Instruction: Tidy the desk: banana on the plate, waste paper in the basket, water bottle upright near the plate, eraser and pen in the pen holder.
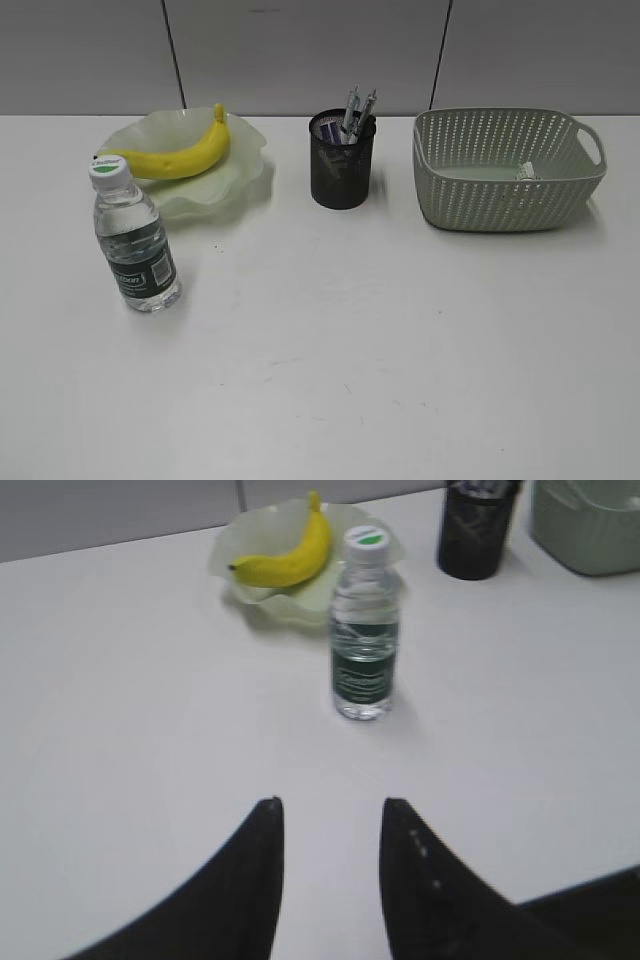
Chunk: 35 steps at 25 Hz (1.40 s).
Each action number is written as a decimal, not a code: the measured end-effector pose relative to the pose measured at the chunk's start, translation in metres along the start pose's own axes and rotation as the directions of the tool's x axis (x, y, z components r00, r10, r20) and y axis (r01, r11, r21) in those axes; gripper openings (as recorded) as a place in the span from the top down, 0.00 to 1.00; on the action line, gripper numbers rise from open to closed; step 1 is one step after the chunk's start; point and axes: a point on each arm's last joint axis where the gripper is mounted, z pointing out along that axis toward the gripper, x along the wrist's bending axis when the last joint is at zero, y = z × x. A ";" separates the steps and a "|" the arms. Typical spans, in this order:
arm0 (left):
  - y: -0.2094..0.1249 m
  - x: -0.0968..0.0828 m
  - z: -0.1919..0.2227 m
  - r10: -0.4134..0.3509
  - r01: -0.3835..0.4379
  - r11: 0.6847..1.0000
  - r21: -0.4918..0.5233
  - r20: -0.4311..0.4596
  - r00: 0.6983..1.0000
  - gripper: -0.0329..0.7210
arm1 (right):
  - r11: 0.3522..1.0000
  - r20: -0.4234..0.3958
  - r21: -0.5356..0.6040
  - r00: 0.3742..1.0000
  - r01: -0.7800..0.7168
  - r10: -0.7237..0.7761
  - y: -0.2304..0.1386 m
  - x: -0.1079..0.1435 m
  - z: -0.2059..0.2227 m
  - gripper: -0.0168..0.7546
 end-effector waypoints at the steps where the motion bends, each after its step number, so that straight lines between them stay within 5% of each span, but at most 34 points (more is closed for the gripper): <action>1: 0.000 0.000 0.000 -0.020 0.020 1.000 -0.001 -0.040 0.999 0.63 | 1.000 0.039 0.001 0.999 -0.018 0.018 0.000 0.000 0.000 0.65; 6: -0.001 -0.002 -0.001 -0.123 0.121 0.992 -0.022 -0.247 0.961 0.64 | 0.994 0.231 -0.003 0.967 -0.107 0.105 0.000 0.002 -0.001 0.65; 12: -0.002 -0.003 -0.004 -0.182 0.171 0.983 -0.061 -0.361 0.915 0.64 | 0.992 0.268 -0.006 0.956 -0.125 0.122 0.000 0.002 -0.001 0.65; 35: -0.003 -0.004 -0.006 -0.167 0.152 0.986 -0.071 -0.329 0.929 0.64 | 0.992 0.267 -0.006 0.956 -0.127 0.124 0.000 0.002 -0.001 0.65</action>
